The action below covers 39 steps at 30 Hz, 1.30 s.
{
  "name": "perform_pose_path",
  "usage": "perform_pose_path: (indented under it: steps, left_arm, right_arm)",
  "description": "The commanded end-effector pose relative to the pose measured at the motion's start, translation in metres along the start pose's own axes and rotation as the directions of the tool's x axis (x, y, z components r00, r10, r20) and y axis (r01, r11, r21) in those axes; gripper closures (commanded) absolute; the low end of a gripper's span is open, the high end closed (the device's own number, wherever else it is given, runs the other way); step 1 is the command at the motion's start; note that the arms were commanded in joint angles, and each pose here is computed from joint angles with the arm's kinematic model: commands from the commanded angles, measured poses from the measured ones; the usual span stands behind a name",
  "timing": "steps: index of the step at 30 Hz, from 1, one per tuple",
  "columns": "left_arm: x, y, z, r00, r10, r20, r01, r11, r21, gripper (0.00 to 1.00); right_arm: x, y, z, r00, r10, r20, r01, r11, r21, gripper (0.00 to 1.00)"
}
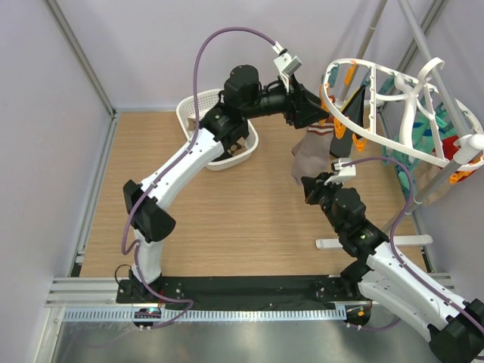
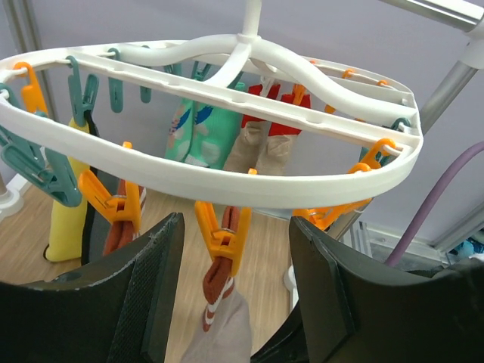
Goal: Remove the socks clipped to the hanger
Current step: Remove the sock from the hanger.
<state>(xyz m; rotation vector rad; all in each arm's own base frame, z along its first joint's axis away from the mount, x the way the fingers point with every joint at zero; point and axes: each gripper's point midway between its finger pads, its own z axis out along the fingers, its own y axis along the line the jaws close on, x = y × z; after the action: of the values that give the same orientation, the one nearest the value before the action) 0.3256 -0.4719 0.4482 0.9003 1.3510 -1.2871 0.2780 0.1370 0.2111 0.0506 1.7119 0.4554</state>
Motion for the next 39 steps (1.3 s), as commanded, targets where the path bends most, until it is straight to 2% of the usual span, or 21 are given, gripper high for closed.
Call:
perform_pose_path:
  steps: [1,9,22,25,28,29,30,37,38,39]
  left_arm:
    - [-0.011,-0.006,0.001,1.0,0.018,0.01,-0.019,0.999,0.05,0.39]
    - [-0.012,0.0,0.006,1.0,-0.007,0.023,0.005,0.998,0.059,0.44]
    - [-0.019,-0.014,0.013,0.995,-0.077,0.066,0.065,0.984,0.164,0.49]
    - [-0.019,-0.014,0.013,0.995,-0.079,0.068,0.067,0.984,0.164,0.6]
    - [-0.019,-0.011,0.014,0.994,-0.089,0.068,0.078,0.986,0.149,0.83]
    - [-0.019,-0.01,0.014,0.993,-0.093,0.069,0.083,0.986,0.143,0.98]
    - [-0.019,-0.009,0.014,0.993,-0.1,0.068,0.09,0.987,0.131,1.0]
    - [-0.012,0.0,0.012,0.991,-0.121,0.05,0.117,0.99,0.077,1.0]
    - [-0.01,0.002,0.01,0.992,-0.122,0.045,0.118,0.99,0.073,0.9]
    - [-0.002,0.006,0.009,0.99,-0.135,0.03,0.133,0.989,0.064,0.73]
  right_arm:
    - [-0.008,0.004,-0.001,1.0,-0.005,0.02,0.005,1.0,-0.017,0.99]
    - [-0.013,0.005,-0.005,1.0,-0.003,0.028,0.004,1.0,-0.025,0.99]
    - [-0.007,0.003,-0.006,1.0,-0.007,0.012,0.007,1.0,-0.021,0.99]
    - [-0.008,0.003,-0.006,1.0,-0.006,0.015,0.006,1.0,-0.02,0.99]
    - [-0.009,0.003,-0.006,1.0,-0.01,0.015,0.011,1.0,-0.02,0.99]
    - [-0.008,0.003,-0.006,1.0,-0.011,0.014,0.011,1.0,-0.02,0.99]
    - [-0.009,0.004,-0.006,1.0,-0.007,0.015,0.007,1.0,-0.024,0.99]
    - [-0.007,0.006,-0.009,1.0,0.008,-0.002,-0.008,0.999,-0.035,0.99]
    - [-0.007,0.007,-0.01,1.0,0.007,-0.007,-0.007,0.999,-0.041,0.99]
    - [-0.002,0.007,-0.011,1.0,0.006,-0.027,-0.007,0.999,-0.042,0.99]
